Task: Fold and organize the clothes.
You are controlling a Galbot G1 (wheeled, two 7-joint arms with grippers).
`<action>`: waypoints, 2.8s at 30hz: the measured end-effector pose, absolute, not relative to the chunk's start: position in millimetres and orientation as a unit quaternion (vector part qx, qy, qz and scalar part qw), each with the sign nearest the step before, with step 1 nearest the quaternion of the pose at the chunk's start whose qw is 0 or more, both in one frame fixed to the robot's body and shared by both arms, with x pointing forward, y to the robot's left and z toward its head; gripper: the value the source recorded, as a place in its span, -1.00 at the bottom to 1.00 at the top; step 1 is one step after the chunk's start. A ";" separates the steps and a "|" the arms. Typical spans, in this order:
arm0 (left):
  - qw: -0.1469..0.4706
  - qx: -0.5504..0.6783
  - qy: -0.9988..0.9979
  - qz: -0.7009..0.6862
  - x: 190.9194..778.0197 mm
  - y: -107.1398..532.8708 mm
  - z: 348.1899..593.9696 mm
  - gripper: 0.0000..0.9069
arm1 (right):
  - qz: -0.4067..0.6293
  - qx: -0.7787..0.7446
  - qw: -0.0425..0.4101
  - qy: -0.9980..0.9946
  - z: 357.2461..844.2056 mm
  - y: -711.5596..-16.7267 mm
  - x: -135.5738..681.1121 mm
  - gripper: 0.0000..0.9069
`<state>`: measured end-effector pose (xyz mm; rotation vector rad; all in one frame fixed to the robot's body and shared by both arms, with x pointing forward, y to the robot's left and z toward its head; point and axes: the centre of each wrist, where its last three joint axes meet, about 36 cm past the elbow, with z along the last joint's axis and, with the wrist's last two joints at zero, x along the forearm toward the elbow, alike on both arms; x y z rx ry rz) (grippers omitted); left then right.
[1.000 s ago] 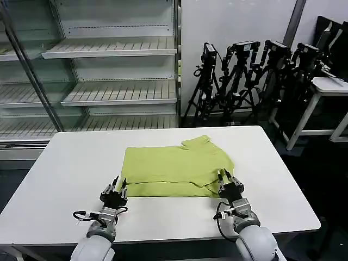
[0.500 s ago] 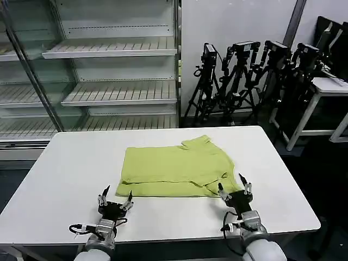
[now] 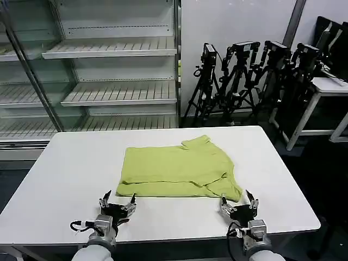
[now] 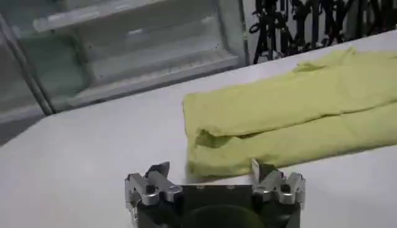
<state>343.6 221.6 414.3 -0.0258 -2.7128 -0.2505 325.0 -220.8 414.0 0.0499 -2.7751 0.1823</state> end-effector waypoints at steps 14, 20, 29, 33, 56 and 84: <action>0.225 -0.029 -0.974 -0.028 359.1 229.2 418.0 -0.91 | 0.018 0.019 0.200 -0.980 412.2 -222.1 336.2 -1.00; 0.228 -0.039 -0.973 -0.016 357.0 231.1 419.4 -0.91 | 0.007 0.022 0.204 -0.979 411.0 -222.4 336.7 -1.00; 0.230 -0.047 -0.972 -0.008 353.2 234.9 421.2 -0.93 | 0.004 0.022 0.206 -0.978 410.2 -225.7 336.5 -1.00; 0.229 -0.051 -0.972 -0.005 351.3 234.3 422.4 -0.93 | 0.004 0.023 0.204 -0.979 411.9 -226.6 335.1 -1.00; 0.216 -0.047 -0.975 0.009 315.7 231.5 437.6 -0.93 | 0.013 0.024 0.192 -0.981 429.2 -226.5 300.4 -1.00; 0.256 -0.003 -0.967 -0.004 221.1 236.5 483.8 1.00 | 0.047 0.037 0.193 -0.979 461.1 -215.0 230.1 1.00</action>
